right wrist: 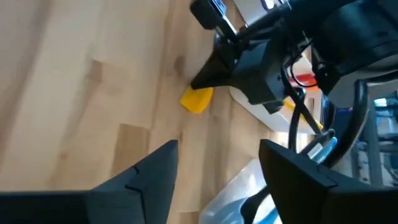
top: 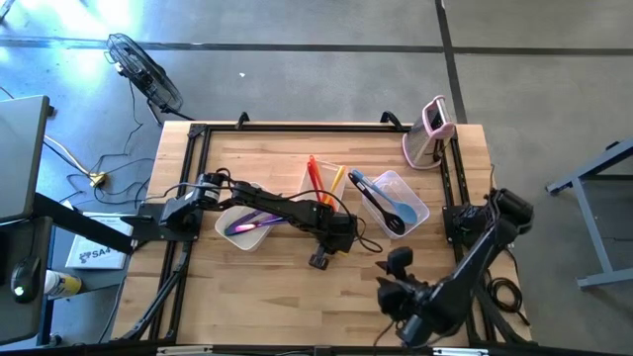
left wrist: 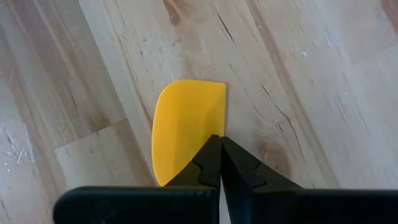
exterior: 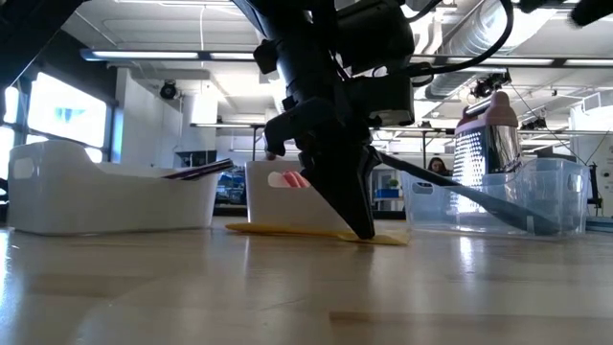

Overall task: Pick & Place Kitchen Items
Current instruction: Put the yellow spatula into the right white bin

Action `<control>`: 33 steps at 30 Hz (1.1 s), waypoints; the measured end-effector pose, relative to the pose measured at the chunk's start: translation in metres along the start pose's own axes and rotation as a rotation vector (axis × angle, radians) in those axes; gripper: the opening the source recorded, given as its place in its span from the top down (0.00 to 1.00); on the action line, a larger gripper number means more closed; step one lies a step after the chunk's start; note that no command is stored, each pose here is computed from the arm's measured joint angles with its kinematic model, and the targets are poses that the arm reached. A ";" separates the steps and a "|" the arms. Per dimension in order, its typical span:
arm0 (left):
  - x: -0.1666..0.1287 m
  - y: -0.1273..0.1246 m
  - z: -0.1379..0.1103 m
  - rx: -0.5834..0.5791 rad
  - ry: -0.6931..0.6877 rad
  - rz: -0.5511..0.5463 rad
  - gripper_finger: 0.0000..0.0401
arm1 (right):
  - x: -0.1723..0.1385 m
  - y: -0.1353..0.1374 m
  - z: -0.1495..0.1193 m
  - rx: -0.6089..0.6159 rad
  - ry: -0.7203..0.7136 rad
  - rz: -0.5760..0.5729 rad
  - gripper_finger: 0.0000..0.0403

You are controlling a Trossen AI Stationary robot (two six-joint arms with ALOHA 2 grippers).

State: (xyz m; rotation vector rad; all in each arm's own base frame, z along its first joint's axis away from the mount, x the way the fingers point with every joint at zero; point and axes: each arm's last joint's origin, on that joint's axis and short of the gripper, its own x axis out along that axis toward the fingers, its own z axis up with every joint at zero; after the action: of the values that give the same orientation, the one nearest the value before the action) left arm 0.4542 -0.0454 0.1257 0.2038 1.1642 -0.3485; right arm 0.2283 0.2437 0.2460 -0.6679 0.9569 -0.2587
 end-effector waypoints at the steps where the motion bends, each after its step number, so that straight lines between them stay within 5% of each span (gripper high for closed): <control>1: 0.000 0.000 0.000 0.000 0.000 -0.001 1.00 | 0.004 -0.002 0.001 0.000 0.012 -0.003 0.47; 12: 0.000 0.000 0.000 -0.003 -0.003 -0.007 1.00 | 0.034 0.003 0.011 0.126 0.123 0.085 0.53; 33: 0.000 0.001 0.000 0.005 0.015 0.089 0.89 | 0.006 0.036 0.031 0.425 -0.144 0.254 0.53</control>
State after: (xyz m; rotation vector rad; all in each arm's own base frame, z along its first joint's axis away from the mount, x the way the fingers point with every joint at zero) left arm 0.4551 -0.0442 0.1256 0.2618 1.1650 -0.2716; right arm 0.2538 0.2812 0.2315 -0.1700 0.8047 -0.1769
